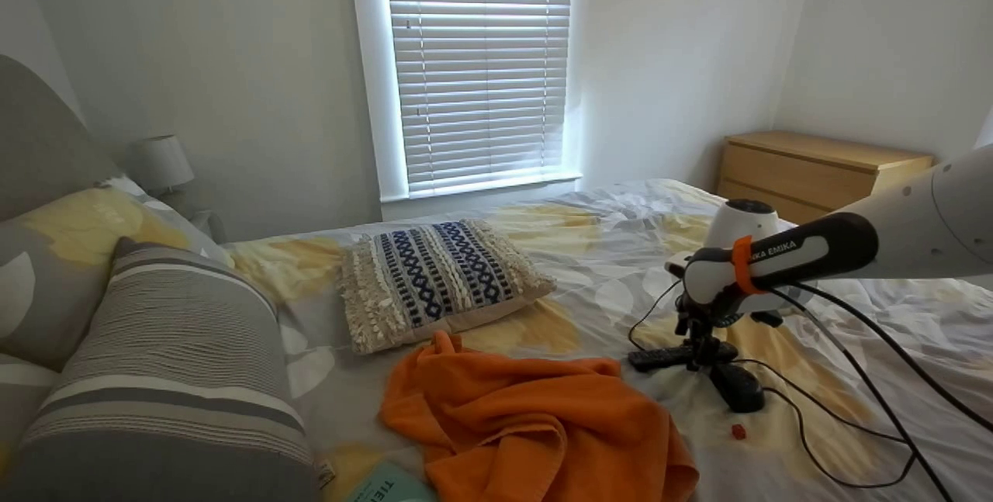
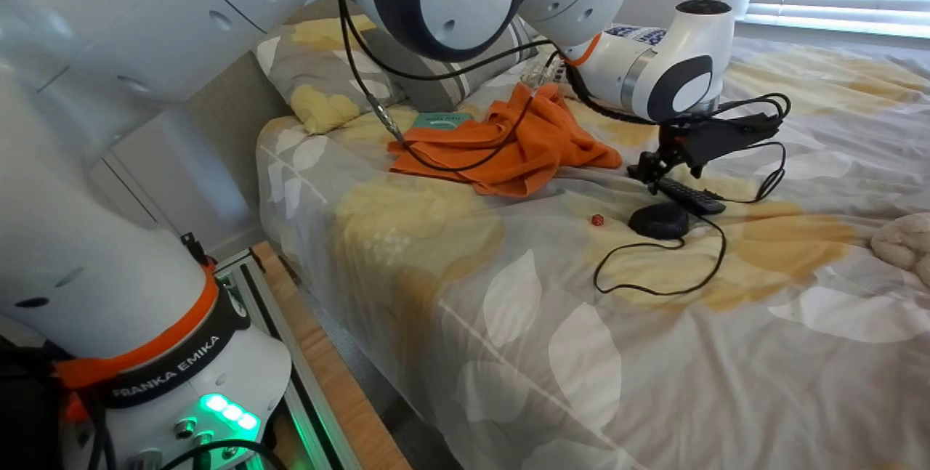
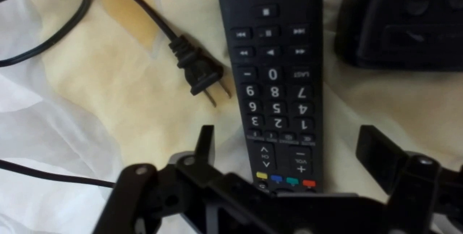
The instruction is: Place the remote control on the left side of the bed
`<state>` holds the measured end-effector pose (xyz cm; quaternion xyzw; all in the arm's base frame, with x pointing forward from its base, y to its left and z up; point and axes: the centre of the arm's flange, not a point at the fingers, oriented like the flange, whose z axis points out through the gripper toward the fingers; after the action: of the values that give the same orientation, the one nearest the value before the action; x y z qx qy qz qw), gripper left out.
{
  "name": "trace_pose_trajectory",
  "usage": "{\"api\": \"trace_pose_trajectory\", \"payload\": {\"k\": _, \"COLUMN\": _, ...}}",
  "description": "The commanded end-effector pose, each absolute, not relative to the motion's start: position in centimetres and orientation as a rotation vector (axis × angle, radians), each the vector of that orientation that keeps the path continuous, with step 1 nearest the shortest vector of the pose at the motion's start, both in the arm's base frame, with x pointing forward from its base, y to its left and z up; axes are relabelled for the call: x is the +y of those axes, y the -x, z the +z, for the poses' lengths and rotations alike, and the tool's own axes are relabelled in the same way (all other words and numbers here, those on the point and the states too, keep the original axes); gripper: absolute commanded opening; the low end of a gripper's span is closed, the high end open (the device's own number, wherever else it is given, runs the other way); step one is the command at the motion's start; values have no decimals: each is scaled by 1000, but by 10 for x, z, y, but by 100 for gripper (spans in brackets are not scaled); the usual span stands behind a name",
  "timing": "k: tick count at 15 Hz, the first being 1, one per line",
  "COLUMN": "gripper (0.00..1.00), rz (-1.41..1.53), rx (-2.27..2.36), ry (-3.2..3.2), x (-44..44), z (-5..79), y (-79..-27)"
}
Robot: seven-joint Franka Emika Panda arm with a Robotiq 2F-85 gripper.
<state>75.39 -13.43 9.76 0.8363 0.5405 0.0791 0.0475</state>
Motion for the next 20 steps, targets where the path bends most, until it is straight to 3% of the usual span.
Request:
{"api": "trace_pose_trajectory", "payload": {"k": 1, "gripper": 100, "rz": 299, "rx": 1711, "ry": -2530, "x": -146, "z": 81, "y": -773}}
{"api": "trace_pose_trajectory", "payload": {"k": 3, "gripper": 98, "rz": 297, "rx": 1715, "ry": -2540, "x": -148, "z": 78, "y": -774}}
{"api": "trace_pose_trajectory", "payload": {"k": 4, "gripper": 74, "rz": 288, "rx": 1707, "ry": -2552, "x": -149, "z": 76, "y": -773}}
{"api": "trace_pose_trajectory", "payload": {"k": 6, "gripper": 70, "rz": 271, "rx": 1702, "ry": -2577, "x": -149, "z": 75, "y": -772}}
{"api": "trace_pose_trajectory", "payload": {"k": 11, "gripper": 31, "rz": 173, "rx": 1696, "ry": -2666, "x": -142, "z": 83, "y": -767}}
{"api": "trace_pose_trajectory", "payload": {"k": 16, "gripper": 44, "rz": 143, "rx": 1705, "ry": -2696, "x": -135, "z": 95, "y": -764}}
{"api": "trace_pose_trajectory", "payload": {"k": 17, "gripper": 55, "rz": 140, "rx": 1705, "ry": -2702, "x": -134, "z": 95, "y": -765}}
{"api": "trace_pose_trajectory", "payload": {"k": 20, "gripper": 61, "rz": 122, "rx": 1696, "ry": -2732, "x": -133, "z": 93, "y": -766}}
